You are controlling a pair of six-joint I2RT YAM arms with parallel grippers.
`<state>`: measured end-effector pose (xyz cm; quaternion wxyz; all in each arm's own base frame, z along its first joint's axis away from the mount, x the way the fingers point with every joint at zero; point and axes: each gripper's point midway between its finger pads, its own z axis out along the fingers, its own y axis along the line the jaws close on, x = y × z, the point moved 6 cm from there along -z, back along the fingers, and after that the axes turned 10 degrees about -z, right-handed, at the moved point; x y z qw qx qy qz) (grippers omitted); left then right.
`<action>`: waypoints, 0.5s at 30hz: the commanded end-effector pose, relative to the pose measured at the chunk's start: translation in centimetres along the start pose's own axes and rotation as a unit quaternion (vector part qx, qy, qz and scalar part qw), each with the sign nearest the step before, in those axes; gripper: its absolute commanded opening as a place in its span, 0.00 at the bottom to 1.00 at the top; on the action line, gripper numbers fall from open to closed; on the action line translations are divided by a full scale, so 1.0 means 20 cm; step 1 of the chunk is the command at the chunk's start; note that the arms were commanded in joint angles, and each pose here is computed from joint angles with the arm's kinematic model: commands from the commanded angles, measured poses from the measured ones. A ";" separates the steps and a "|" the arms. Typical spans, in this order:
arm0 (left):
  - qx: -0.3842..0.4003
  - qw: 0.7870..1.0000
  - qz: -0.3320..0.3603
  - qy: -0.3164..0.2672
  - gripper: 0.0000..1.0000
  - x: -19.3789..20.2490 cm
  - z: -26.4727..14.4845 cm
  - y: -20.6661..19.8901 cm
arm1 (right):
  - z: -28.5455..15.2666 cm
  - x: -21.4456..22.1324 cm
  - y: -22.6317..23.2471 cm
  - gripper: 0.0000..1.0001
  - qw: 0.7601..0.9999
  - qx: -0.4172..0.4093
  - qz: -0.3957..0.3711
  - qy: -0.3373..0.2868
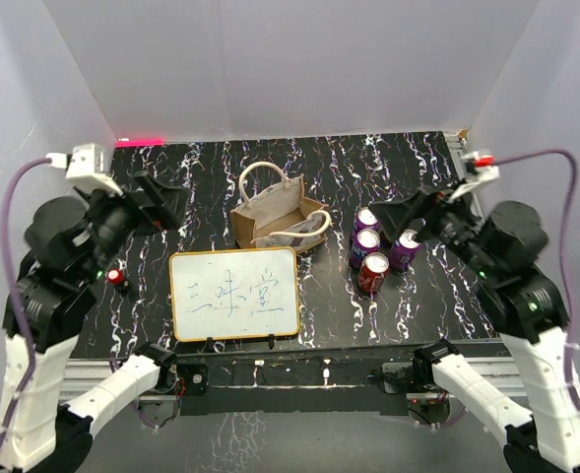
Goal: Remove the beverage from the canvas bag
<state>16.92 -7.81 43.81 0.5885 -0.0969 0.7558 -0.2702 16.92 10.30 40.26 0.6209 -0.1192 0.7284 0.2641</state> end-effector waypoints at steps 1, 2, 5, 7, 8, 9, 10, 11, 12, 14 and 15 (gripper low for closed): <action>-0.016 1.000 -0.006 0.005 0.97 0.01 -0.13 0.03 | -0.20 -0.16 0.02 0.99 0.997 0.038 -0.029 -0.068; -0.016 1.000 -0.008 -0.002 0.97 0.00 -0.15 0.03 | -0.23 -0.19 0.01 0.99 0.995 0.056 -0.031 -0.076; -0.003 1.000 -0.009 -0.013 0.97 -0.03 -0.17 0.01 | -0.26 -0.21 -0.02 0.99 0.993 0.091 -0.029 -0.072; 0.001 1.000 -0.003 -0.017 0.97 -0.04 -0.19 0.01 | -0.28 -0.22 -0.05 0.99 0.990 0.116 -0.028 -0.077; 0.000 1.000 -0.002 -0.021 0.97 -0.05 -0.20 0.01 | -0.29 -0.22 -0.05 0.99 0.989 0.121 -0.028 -0.083; 0.001 1.000 -0.001 -0.024 0.97 -0.05 -0.21 0.01 | -0.31 -0.23 -0.05 0.99 0.988 0.122 -0.030 -0.093; 0.002 1.000 -0.001 -0.026 0.97 -0.05 -0.21 0.02 | -0.32 -0.25 -0.05 0.99 0.986 0.126 -0.031 -0.101; 0.004 1.000 -0.001 -0.028 0.97 -0.04 -0.22 0.02 | -0.33 -0.26 -0.05 0.98 0.985 0.130 -0.029 -0.107; 0.005 1.000 -0.001 -0.029 0.97 -0.03 -0.22 0.02 | -0.32 -0.26 -0.05 0.99 0.985 0.124 -0.040 -0.110; 0.009 1.000 -0.001 -0.027 0.97 -0.02 -0.21 0.03 | -0.28 -0.23 -0.10 0.98 0.983 0.159 -0.041 -0.080; 0.010 1.000 -0.002 -0.028 0.97 -0.01 -0.21 0.03 | -0.26 -0.22 -0.13 0.98 0.981 0.182 -0.021 -0.054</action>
